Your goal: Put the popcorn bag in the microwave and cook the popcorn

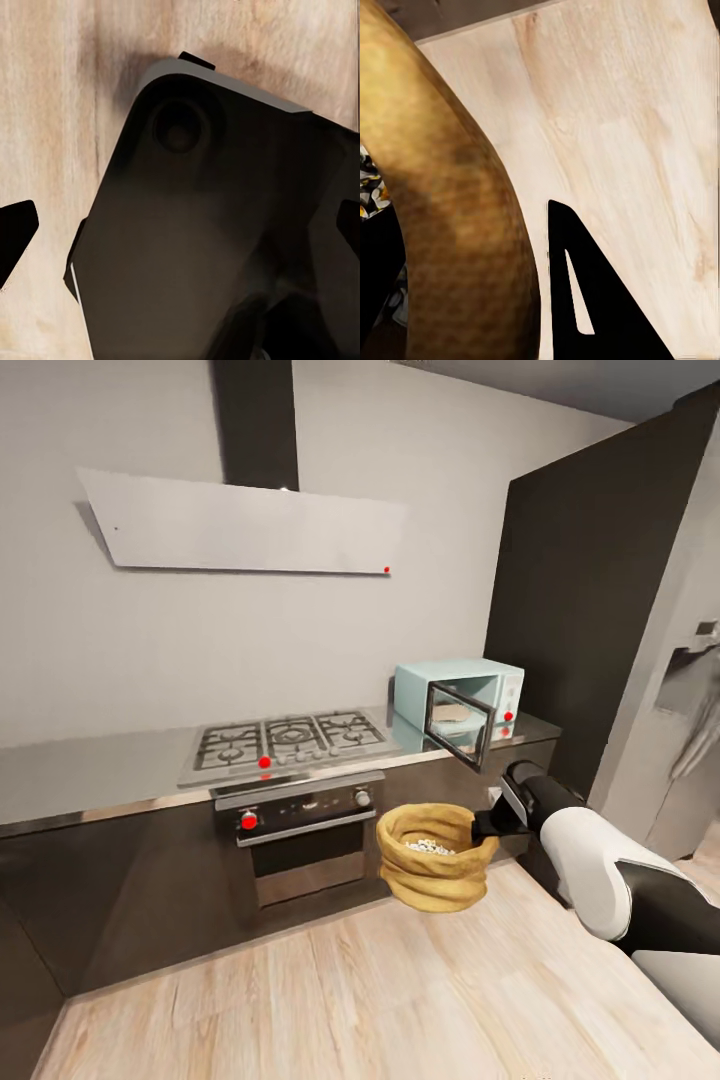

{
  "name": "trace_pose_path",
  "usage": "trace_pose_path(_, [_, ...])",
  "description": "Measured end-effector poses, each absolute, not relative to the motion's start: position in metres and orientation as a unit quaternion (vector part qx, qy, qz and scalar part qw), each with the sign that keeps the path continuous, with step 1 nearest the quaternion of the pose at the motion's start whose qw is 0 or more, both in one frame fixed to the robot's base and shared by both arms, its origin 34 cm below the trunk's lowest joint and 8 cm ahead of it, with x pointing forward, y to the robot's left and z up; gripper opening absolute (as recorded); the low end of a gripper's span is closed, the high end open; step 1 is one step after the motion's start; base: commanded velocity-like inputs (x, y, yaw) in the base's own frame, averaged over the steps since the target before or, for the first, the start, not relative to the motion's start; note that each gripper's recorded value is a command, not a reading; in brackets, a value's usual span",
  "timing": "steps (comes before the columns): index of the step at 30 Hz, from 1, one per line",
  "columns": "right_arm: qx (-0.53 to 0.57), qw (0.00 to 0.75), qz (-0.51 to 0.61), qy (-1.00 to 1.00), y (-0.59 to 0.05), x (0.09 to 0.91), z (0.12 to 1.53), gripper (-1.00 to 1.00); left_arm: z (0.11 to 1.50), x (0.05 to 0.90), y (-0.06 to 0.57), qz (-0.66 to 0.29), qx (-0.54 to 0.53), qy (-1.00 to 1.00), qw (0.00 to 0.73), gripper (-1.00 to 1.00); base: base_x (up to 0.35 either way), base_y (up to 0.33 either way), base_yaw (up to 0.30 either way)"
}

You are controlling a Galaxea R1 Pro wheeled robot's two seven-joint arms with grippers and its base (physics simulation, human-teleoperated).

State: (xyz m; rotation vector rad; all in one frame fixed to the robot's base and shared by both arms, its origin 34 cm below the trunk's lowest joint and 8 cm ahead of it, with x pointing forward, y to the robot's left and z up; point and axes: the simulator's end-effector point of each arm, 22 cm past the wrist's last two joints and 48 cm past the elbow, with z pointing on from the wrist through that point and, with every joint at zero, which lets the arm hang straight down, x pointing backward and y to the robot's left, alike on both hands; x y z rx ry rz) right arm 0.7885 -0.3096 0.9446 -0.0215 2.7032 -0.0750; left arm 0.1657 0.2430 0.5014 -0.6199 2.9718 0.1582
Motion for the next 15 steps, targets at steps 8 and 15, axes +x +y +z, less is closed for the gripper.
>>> trace_pose_path(8, [-0.008, 0.218, -0.027, 0.975, -0.3096, 0.7882, 0.9471, -1.0, 0.5015, 0.1672, 0.2429, 0.051, -0.204, 0.976, 0.053, 1.0, 0.0, 0.0, -0.287])
trace_pose_path(15, [-0.008, 0.22, -0.027, 0.975, -0.3096, 0.7876, 0.9486, -1.0, 0.5016, 0.1685, 0.243, 0.051, -0.204, 0.976, 0.054, 1.0, 0.0, 0.0, -0.287])
